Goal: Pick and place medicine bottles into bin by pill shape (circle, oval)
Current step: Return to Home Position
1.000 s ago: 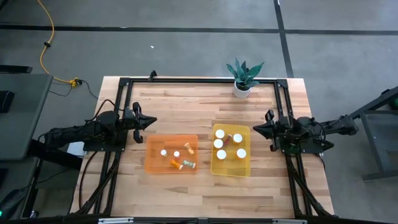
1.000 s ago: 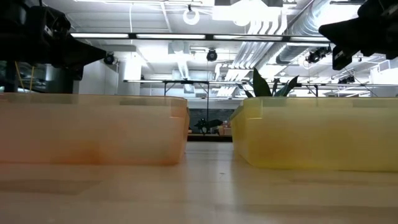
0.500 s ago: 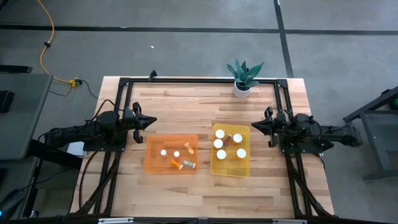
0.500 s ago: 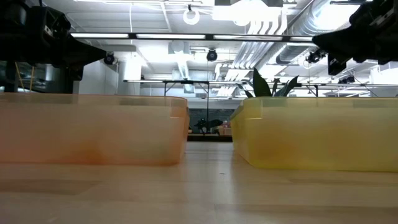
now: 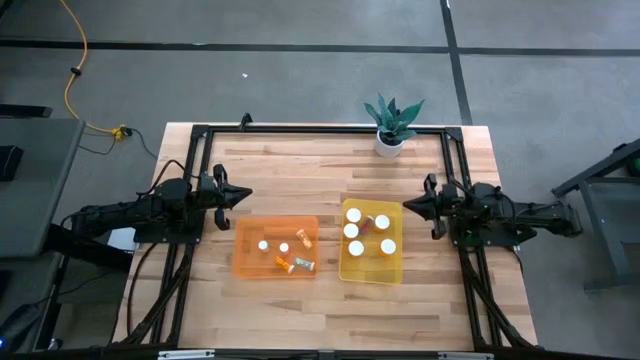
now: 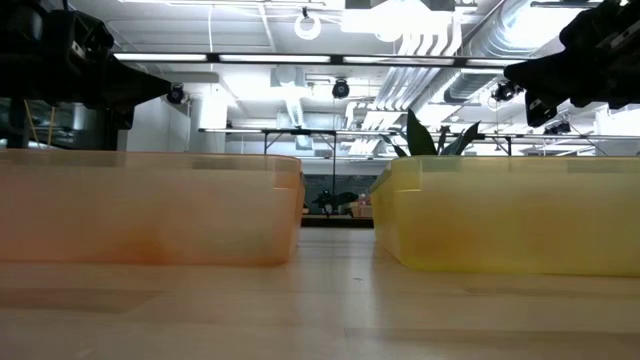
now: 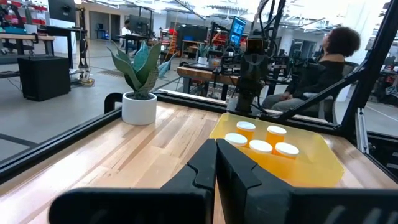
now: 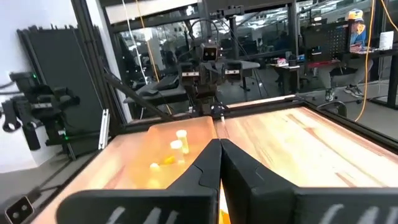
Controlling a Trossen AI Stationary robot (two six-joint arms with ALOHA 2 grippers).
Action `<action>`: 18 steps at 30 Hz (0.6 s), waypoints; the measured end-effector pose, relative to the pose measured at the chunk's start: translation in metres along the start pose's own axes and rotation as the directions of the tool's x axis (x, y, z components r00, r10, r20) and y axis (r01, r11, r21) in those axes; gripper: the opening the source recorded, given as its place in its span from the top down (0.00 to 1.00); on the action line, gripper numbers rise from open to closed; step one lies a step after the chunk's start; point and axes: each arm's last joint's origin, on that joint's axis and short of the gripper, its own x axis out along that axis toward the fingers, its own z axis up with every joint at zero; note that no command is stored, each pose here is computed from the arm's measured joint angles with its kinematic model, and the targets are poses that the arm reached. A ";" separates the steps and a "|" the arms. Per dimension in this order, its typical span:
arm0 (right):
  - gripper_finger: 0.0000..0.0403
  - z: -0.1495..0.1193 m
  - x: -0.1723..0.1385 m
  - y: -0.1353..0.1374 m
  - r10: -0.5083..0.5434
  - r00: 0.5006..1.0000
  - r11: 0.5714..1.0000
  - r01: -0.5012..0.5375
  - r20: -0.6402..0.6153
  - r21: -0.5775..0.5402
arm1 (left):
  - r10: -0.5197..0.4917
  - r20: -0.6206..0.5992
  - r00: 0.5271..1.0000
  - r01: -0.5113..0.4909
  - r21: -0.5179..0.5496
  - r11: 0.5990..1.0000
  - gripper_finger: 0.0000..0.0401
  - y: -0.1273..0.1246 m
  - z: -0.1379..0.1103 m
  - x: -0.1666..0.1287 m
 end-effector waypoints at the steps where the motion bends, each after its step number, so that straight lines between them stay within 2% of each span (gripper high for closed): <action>1: 1.00 -0.001 0.000 0.000 -0.001 1.000 1.000 0.001 -0.007 -0.004 | 0.000 0.000 1.000 0.000 0.000 1.000 1.00 0.000 0.000 0.000; 10: 1.00 -0.009 0.001 -0.003 -0.070 0.994 0.995 0.063 -0.087 -0.079 | 0.000 0.000 1.000 0.000 0.000 1.000 1.00 0.000 0.000 0.000; 12: 1.00 -0.009 0.001 -0.003 -0.070 0.993 0.997 0.068 -0.092 -0.027 | 0.000 0.000 1.000 0.000 0.000 1.000 1.00 0.000 0.000 0.000; 16: 1.00 -0.010 0.001 -0.003 -0.070 0.993 0.986 0.083 -0.096 0.144 | 0.000 0.000 1.000 0.000 0.000 1.000 1.00 0.000 0.000 0.000; 18: 1.00 -0.010 0.001 -0.003 -0.070 0.993 0.980 0.087 -0.096 0.177 | 0.000 0.000 1.000 0.000 0.000 1.000 1.00 0.000 0.000 0.000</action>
